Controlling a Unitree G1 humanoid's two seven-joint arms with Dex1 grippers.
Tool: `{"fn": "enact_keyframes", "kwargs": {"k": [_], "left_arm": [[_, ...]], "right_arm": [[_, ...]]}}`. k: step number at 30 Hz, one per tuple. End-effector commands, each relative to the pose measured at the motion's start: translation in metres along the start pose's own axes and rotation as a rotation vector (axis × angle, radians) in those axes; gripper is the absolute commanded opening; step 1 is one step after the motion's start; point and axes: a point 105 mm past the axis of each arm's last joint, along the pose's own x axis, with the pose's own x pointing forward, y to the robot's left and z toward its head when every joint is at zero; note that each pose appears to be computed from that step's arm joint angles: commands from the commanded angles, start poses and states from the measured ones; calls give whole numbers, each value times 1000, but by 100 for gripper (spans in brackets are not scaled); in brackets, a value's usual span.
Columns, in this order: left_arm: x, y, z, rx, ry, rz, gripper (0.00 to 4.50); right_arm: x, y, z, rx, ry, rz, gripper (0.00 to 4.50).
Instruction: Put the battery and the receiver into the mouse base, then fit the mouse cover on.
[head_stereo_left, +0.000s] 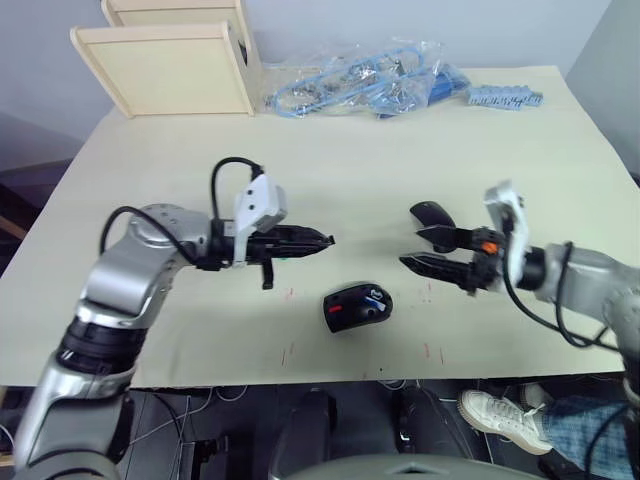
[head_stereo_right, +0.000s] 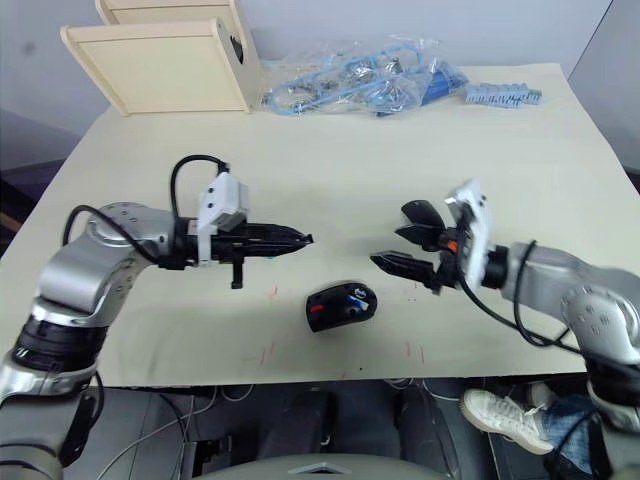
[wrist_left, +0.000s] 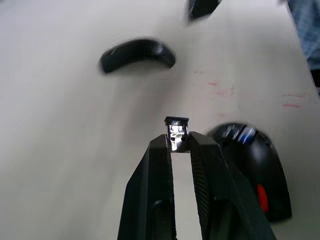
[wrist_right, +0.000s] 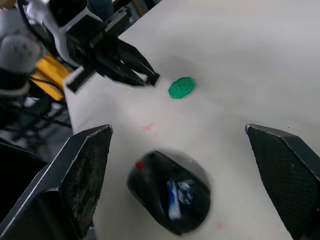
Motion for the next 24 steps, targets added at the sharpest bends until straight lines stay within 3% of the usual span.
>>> {"fn": "enact_keyframes", "kwargs": {"k": [1,7,12,24], "left_arm": [[3,3,9,83,-2,-14,1],[13,5,18,163,-17,-52,1],[21,6,27,236,-25,-64,0],[22,6,30,289,-19,-63,0]], "right_arm": [[5,0,3,65,47,4,450],[17,-5,16,163,81,12,450],[27,-5,27,236,98,45,290],[33,-2,33,316,106,82,290]]}}
